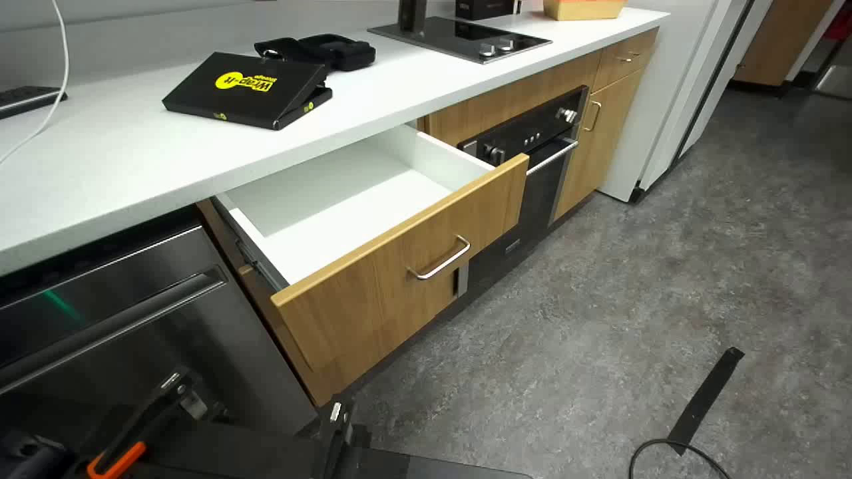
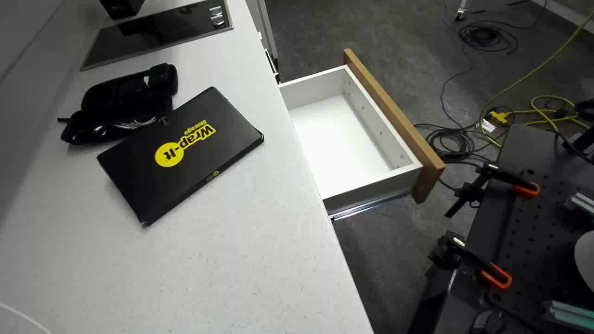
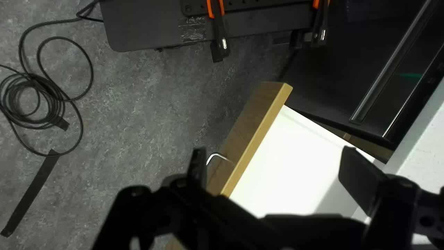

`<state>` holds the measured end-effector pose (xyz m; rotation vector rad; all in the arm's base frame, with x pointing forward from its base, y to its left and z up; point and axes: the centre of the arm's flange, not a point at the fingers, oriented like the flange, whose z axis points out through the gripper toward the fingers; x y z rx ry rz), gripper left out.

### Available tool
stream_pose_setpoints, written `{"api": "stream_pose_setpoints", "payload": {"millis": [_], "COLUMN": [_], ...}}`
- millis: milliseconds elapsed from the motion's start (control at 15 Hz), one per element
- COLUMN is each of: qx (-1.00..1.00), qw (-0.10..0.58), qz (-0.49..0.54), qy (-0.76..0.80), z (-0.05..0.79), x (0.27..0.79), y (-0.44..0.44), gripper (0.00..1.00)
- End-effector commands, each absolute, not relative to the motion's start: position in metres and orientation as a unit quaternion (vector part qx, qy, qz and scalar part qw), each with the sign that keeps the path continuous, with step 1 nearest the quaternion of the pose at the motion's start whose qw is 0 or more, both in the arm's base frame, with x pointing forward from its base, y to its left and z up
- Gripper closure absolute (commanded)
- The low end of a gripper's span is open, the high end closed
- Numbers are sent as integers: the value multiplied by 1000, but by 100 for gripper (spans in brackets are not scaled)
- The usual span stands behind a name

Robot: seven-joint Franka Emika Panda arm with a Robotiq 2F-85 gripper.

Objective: Close the open drawer

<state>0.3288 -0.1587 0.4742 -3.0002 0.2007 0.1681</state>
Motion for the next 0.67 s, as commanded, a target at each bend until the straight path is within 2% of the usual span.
{"api": "stream_pose_setpoints", "payload": {"millis": [0,333,600], "qx": [-994,-994,-993], "qw": [65,65,41], "qz": [56,51,27], "qy": [67,68,104], "z": [474,469,410], "x": [329,332,376], "y": [-159,-160,-174], "gripper": [0,0,0]}}
